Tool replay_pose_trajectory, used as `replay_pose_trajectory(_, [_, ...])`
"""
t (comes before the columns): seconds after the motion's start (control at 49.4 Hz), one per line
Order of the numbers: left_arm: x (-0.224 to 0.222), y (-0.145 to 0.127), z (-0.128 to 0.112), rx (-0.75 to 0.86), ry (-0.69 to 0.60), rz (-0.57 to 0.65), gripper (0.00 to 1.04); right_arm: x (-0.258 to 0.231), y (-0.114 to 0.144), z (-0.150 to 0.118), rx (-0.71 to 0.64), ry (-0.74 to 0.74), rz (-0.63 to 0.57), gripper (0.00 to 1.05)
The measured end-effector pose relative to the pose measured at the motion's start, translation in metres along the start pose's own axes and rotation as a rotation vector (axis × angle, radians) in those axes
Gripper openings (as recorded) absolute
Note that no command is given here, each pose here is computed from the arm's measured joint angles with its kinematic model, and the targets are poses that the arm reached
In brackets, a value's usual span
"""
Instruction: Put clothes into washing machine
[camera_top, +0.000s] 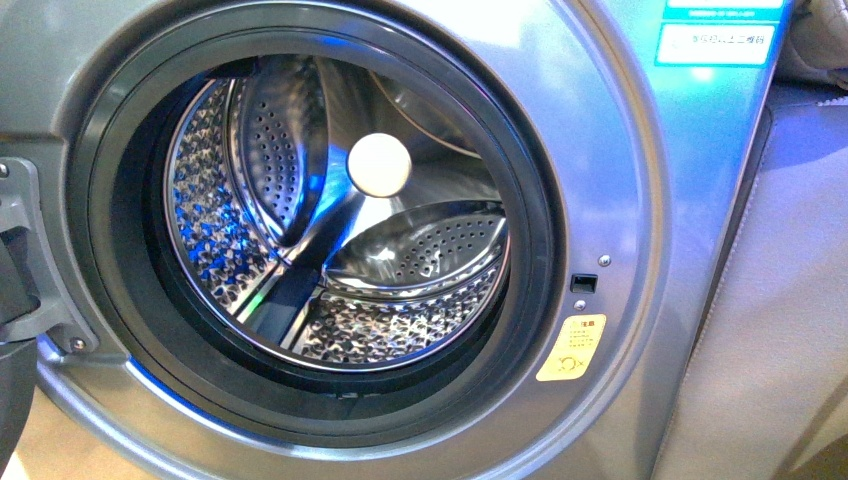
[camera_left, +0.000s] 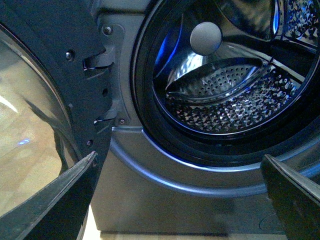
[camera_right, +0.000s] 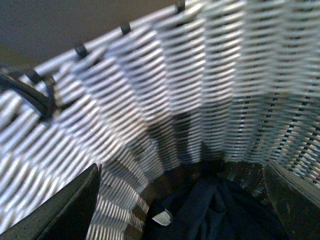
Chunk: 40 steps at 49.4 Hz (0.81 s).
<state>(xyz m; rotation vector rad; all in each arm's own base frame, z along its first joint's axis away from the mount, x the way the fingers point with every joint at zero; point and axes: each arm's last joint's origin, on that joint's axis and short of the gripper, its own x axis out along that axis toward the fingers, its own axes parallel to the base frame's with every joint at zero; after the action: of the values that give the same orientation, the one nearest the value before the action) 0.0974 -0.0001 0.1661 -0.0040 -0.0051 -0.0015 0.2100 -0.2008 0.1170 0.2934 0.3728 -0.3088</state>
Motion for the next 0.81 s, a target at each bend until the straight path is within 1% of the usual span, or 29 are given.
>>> replay_pose_trajectory(0.202, [0.0, 0.0, 0.0, 0.0, 0.0, 0.0, 0.98, 0.035, -0.007, -0.032, -0.005, 0.144, -0.018, 0.97])
replay_pose_trajectory(0.364, [0.0, 0.0, 0.0, 0.0, 0.0, 0.0, 0.98, 0.058, -0.016, -0.067, 0.032, 0.276, -0.04, 0.97])
replay_pose_trajectory(0.81, [0.0, 0.0, 0.0, 0.0, 0.0, 0.0, 0.98, 0.086, -0.034, -0.114, 0.019, 0.369, -0.124, 0.97])
